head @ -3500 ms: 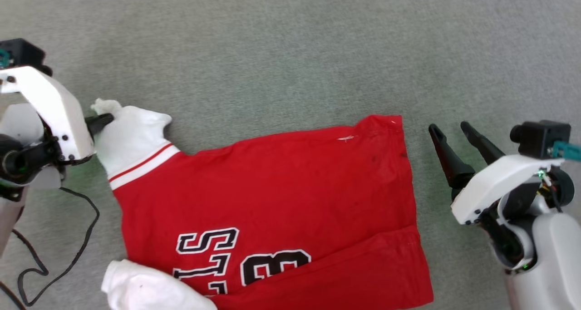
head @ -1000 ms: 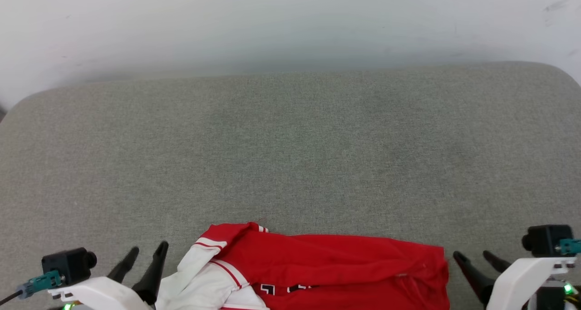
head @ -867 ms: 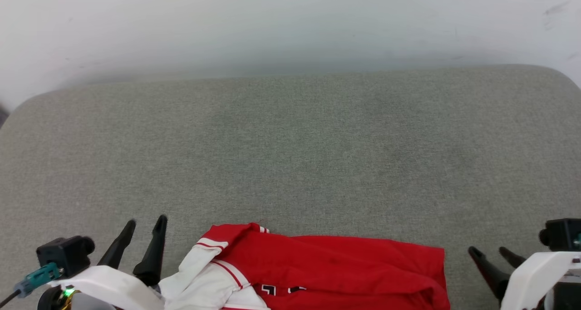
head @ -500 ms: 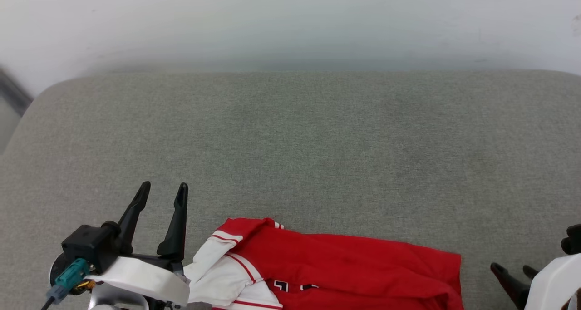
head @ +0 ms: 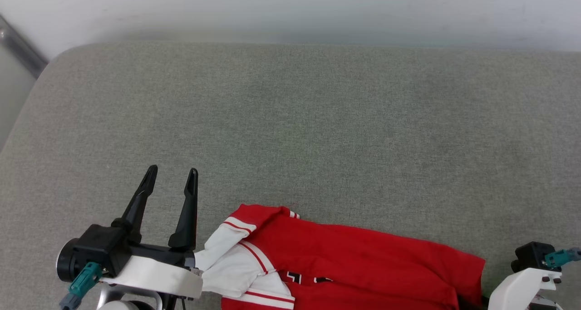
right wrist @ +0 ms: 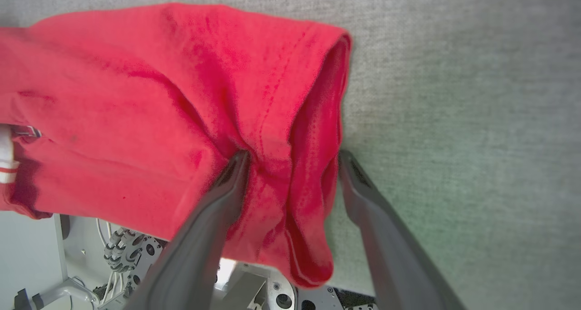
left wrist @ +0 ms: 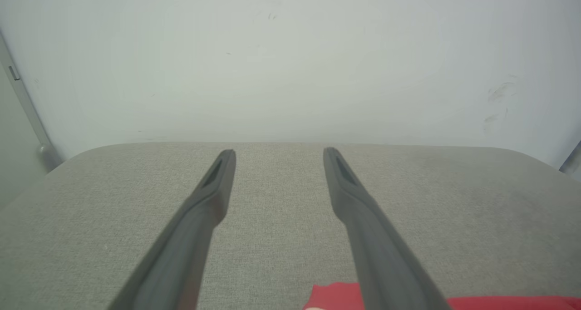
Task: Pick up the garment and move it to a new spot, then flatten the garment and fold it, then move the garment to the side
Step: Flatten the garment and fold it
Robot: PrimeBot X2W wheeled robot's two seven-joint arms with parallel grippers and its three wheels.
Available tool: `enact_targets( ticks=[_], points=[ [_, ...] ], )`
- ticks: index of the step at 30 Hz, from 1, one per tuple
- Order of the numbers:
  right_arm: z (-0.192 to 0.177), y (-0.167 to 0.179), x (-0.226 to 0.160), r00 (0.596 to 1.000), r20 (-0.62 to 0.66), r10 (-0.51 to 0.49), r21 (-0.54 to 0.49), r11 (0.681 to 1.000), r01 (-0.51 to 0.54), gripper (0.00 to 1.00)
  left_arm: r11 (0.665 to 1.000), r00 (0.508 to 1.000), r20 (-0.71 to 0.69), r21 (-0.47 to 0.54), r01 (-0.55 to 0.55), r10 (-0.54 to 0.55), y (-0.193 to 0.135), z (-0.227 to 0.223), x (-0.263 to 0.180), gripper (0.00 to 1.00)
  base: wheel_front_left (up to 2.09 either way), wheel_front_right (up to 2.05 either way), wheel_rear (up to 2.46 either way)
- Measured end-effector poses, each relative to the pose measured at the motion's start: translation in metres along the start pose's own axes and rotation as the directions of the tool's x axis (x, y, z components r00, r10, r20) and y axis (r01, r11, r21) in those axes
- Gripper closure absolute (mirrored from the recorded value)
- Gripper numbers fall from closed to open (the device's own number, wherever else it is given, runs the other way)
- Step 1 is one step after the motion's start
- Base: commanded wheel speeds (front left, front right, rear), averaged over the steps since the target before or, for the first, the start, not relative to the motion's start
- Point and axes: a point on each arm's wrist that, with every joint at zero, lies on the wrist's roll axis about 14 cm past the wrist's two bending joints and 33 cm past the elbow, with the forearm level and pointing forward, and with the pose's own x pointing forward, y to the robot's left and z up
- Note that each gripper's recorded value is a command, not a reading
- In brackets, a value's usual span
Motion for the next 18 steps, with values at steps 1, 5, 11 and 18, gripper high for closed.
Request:
enact_targets(
  ticks=[1, 5, 11, 18],
  points=[
    [-0.002, 0.001, 0.003, 1.0, -0.014, 0.006, 0.003, 1.0, -0.006, 0.0, 1.0, 1.0, 0.0, 0.003, -0.001, 0.001, 0.001, -0.001, 0.0, 0.0, 0.0, 0.0, 0.0],
    [-0.008, 0.005, 0.012, 0.999, -0.046, 0.027, 0.006, 1.0, -0.026, 0.06, 1.0, 1.0, 0.001, 0.01, 0.001, -0.001, 0.001, -0.002, 0.001, 0.0, 0.0, 0.0, 0.0],
    [-0.01, 0.015, 0.014, 0.997, -0.046, 0.059, 0.012, 0.998, -0.059, 1.0, 1.0, 1.0, 0.005, 0.022, 0.01, -0.01, 0.0, -0.003, 0.0, 0.0, 0.0, 0.0, 0.0],
    [0.008, 0.017, 0.0, 0.997, 0.028, 0.073, 0.003, 0.997, -0.073, 1.0, 1.0, 0.999, 0.033, 0.023, 0.01, -0.011, -0.001, 0.005, -0.002, 0.0, 0.0, 0.0, 0.0]
  ],
)
